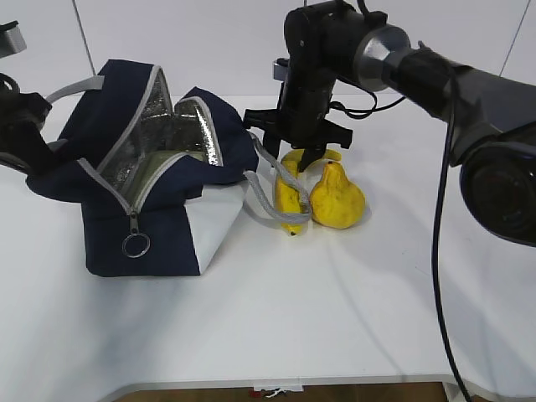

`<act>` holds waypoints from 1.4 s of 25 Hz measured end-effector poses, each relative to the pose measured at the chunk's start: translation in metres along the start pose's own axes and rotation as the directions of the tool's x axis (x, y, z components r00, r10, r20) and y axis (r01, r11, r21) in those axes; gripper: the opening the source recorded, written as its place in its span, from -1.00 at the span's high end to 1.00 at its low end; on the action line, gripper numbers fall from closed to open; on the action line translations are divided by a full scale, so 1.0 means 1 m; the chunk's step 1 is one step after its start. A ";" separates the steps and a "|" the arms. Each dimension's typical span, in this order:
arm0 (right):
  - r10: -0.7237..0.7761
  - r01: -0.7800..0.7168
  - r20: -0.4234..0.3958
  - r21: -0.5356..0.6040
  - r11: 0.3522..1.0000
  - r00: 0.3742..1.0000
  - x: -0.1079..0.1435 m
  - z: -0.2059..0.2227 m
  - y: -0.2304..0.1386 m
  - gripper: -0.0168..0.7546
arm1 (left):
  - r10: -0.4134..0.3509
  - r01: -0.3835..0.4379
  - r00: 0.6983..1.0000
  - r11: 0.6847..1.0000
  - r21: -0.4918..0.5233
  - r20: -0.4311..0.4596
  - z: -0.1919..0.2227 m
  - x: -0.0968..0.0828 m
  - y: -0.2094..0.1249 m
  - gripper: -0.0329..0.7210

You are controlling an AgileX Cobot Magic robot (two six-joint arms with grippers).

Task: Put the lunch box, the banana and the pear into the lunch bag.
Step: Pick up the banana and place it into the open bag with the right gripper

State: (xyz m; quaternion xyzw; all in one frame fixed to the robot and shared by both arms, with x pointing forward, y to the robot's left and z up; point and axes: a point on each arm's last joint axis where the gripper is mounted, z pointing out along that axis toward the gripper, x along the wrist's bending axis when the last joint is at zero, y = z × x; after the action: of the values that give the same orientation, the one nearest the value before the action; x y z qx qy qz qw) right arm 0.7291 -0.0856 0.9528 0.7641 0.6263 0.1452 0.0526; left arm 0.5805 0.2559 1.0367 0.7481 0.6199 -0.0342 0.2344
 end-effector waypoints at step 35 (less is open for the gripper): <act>-0.002 0.002 0.013 0.002 1.000 1.000 -0.001 0.006 0.000 0.19 | 0.000 0.000 1.000 1.000 0.000 0.000 0.000 0.000 0.000 0.93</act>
State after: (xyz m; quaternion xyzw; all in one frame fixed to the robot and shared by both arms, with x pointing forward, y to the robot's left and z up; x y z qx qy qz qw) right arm 0.7301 -0.0862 0.9470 0.7645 0.6268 0.1395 0.0563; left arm 0.5805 0.2559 1.0367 0.7481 0.6199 -0.0342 0.2344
